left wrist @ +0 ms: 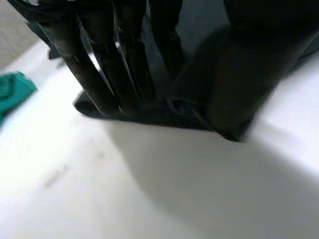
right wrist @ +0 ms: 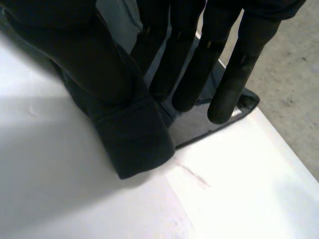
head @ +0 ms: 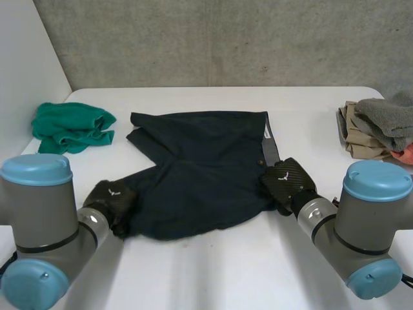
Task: Fold the laundry.
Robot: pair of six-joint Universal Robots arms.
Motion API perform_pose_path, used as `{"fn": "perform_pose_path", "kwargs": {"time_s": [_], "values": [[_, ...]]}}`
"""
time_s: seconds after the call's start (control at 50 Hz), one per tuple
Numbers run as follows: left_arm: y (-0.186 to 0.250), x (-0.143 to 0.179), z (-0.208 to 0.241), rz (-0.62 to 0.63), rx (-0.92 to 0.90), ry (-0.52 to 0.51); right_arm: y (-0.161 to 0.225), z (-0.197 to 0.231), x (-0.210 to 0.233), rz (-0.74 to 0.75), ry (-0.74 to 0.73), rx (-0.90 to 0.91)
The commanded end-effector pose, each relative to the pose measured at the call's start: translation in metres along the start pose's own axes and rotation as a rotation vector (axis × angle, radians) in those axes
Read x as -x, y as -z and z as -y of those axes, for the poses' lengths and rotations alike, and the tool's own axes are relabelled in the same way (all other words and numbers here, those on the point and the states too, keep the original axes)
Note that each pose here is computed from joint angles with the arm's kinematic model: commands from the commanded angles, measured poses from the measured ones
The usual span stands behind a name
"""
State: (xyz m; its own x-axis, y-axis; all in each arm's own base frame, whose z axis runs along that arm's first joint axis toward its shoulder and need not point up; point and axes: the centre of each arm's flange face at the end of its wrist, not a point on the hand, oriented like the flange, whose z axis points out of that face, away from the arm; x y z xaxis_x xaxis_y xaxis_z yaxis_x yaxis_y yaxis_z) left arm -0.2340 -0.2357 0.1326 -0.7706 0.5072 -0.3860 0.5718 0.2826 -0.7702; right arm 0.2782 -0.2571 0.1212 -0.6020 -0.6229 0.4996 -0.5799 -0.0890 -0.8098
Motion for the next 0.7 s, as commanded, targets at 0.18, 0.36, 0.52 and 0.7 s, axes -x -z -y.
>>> {"fn": "perform_pose_path", "kwargs": {"time_s": [0.18,0.36,0.52,0.7], "values": [[0.049,-0.015,0.011,-0.074,-0.005,-0.200,0.064,0.023,-0.029,0.169,0.041,0.248],[0.117,-0.027,0.015,-0.257,0.147,-0.331,0.102,0.029,-0.047,0.451,0.078,0.541],[0.088,-0.011,0.061,-0.081,-0.036,-0.300,0.076,0.033,-0.046,0.365,0.064,0.466],[0.032,0.056,0.180,0.282,-0.510,-0.171,0.022,0.102,-0.094,-0.059,0.054,0.041]]}}
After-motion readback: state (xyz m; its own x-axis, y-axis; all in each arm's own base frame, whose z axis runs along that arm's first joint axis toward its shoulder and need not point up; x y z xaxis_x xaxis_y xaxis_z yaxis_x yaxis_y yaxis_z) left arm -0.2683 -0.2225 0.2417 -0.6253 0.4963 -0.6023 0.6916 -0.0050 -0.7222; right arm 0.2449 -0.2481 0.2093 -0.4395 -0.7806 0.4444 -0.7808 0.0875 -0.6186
